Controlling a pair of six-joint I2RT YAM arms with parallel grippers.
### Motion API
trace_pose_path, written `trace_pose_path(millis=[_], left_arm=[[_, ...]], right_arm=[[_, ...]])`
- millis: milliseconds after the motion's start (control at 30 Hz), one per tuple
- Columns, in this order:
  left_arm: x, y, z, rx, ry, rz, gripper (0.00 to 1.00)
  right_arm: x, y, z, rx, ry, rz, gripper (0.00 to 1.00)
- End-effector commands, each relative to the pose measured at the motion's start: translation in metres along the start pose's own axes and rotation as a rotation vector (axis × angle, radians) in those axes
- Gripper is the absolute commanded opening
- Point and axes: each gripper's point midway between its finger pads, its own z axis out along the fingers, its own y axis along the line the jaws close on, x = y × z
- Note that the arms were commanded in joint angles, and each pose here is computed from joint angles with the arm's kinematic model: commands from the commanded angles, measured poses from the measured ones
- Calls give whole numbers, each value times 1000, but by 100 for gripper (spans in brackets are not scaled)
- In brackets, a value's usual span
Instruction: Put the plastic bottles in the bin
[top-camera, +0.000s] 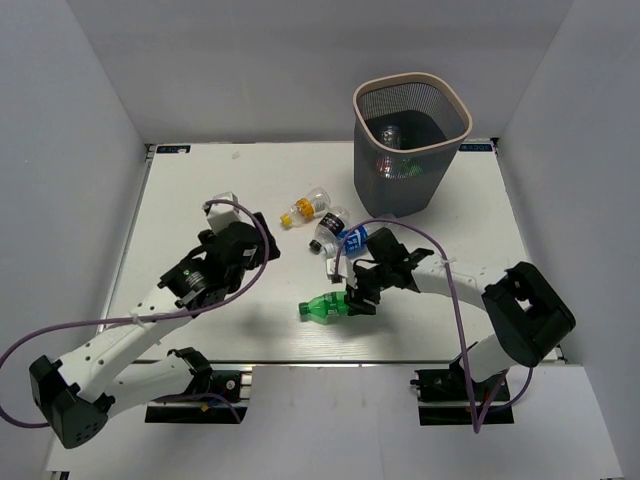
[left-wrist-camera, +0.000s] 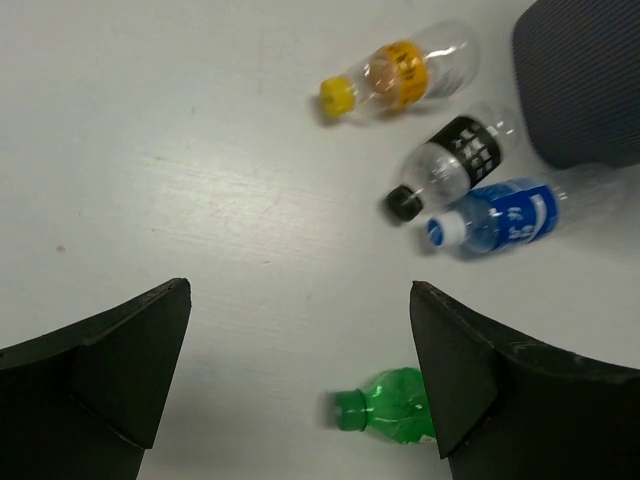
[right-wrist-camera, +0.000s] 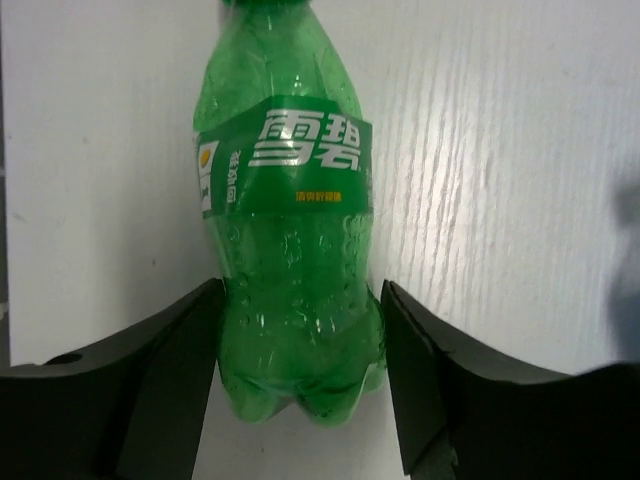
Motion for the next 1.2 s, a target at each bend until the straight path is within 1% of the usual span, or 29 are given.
trace_pose_path(millis=[0,33,67,167,233,267,333,367,400,467,500,533,567,600,633,667,700,733,767,800,833,867,900,933,967,1033,1100,1133,1167], left_arm=[[24,17,3,-78,74,30,100],[29,16,6,-79,91,39,100],[37,20,10,-103,116,72,100],[42,20,15,-106,148,129,100],[42,18,15,-84,154,180,100],[41,17,16,-67,155,218,100],[32,14,11,-41,126,227,100],[31,14,10,-31,115,227,100],[29,14,9,-19,102,230,100],[27,16,5,-4,82,213,100],[23,11,4,24,71,208,100],[28,10,5,38,82,224,100],[27,7,5,52,81,232,100],[29,4,9,65,83,267,100],[24,-6,9,95,84,282,100],[25,-10,12,108,89,311,100],[29,-17,21,128,103,385,100],[25,-23,25,133,97,417,100],[26,-25,30,128,107,456,100],[26,-30,37,127,108,490,100],[27,-34,50,105,124,562,100],[26,-37,57,90,127,591,100],[22,-37,65,65,125,615,100],[17,-44,76,51,112,654,100],[15,-49,80,54,106,663,100],[2,-66,91,88,57,662,100],[-1,-75,108,108,63,651,100],[1,-80,114,119,66,663,100],[3,-83,122,130,83,659,100]], right_arm=[[8,-14,4,78,51,-23,60],[6,-15,2,82,48,-26,52],[3,-14,2,76,45,-28,33],[-15,-10,-10,39,19,-38,10],[-46,-16,-35,82,-17,-43,8],[-53,-20,-44,112,-17,-44,6],[-100,-45,-80,242,-100,-76,2],[-128,-55,-103,308,-149,-113,2],[-136,-64,-115,360,-157,-108,2],[-183,-83,-152,472,-246,-147,1],[-194,-88,-162,504,-272,-141,1],[-226,-104,-189,609,-351,-188,1],[-231,-114,-198,673,-369,-143,0],[-238,-121,-208,716,-390,-141,0],[-257,-143,-238,868,-439,-145,0],[-267,-155,-250,924,-468,-125,0],[-272,-169,-254,969,-480,-115,0],[-274,-188,-290,1127,-487,-69,0],[-283,-196,-310,1187,-512,-58,0],[-282,-215,-308,1215,-493,-38,0],[-262,-233,-327,1311,-445,26,0],[-272,-236,-350,1343,-467,45,0],[-258,-255,-336,1331,-428,88,0],[-237,-273,-341,1346,-378,144,0],[-244,-271,-361,1371,-403,147,0],[-224,-284,-363,1365,-362,207,0],[-216,-289,-375,1348,-357,239,0],[-207,-291,-369,1321,-327,259,11],[-200,-291,-367,1290,-309,274,33]])
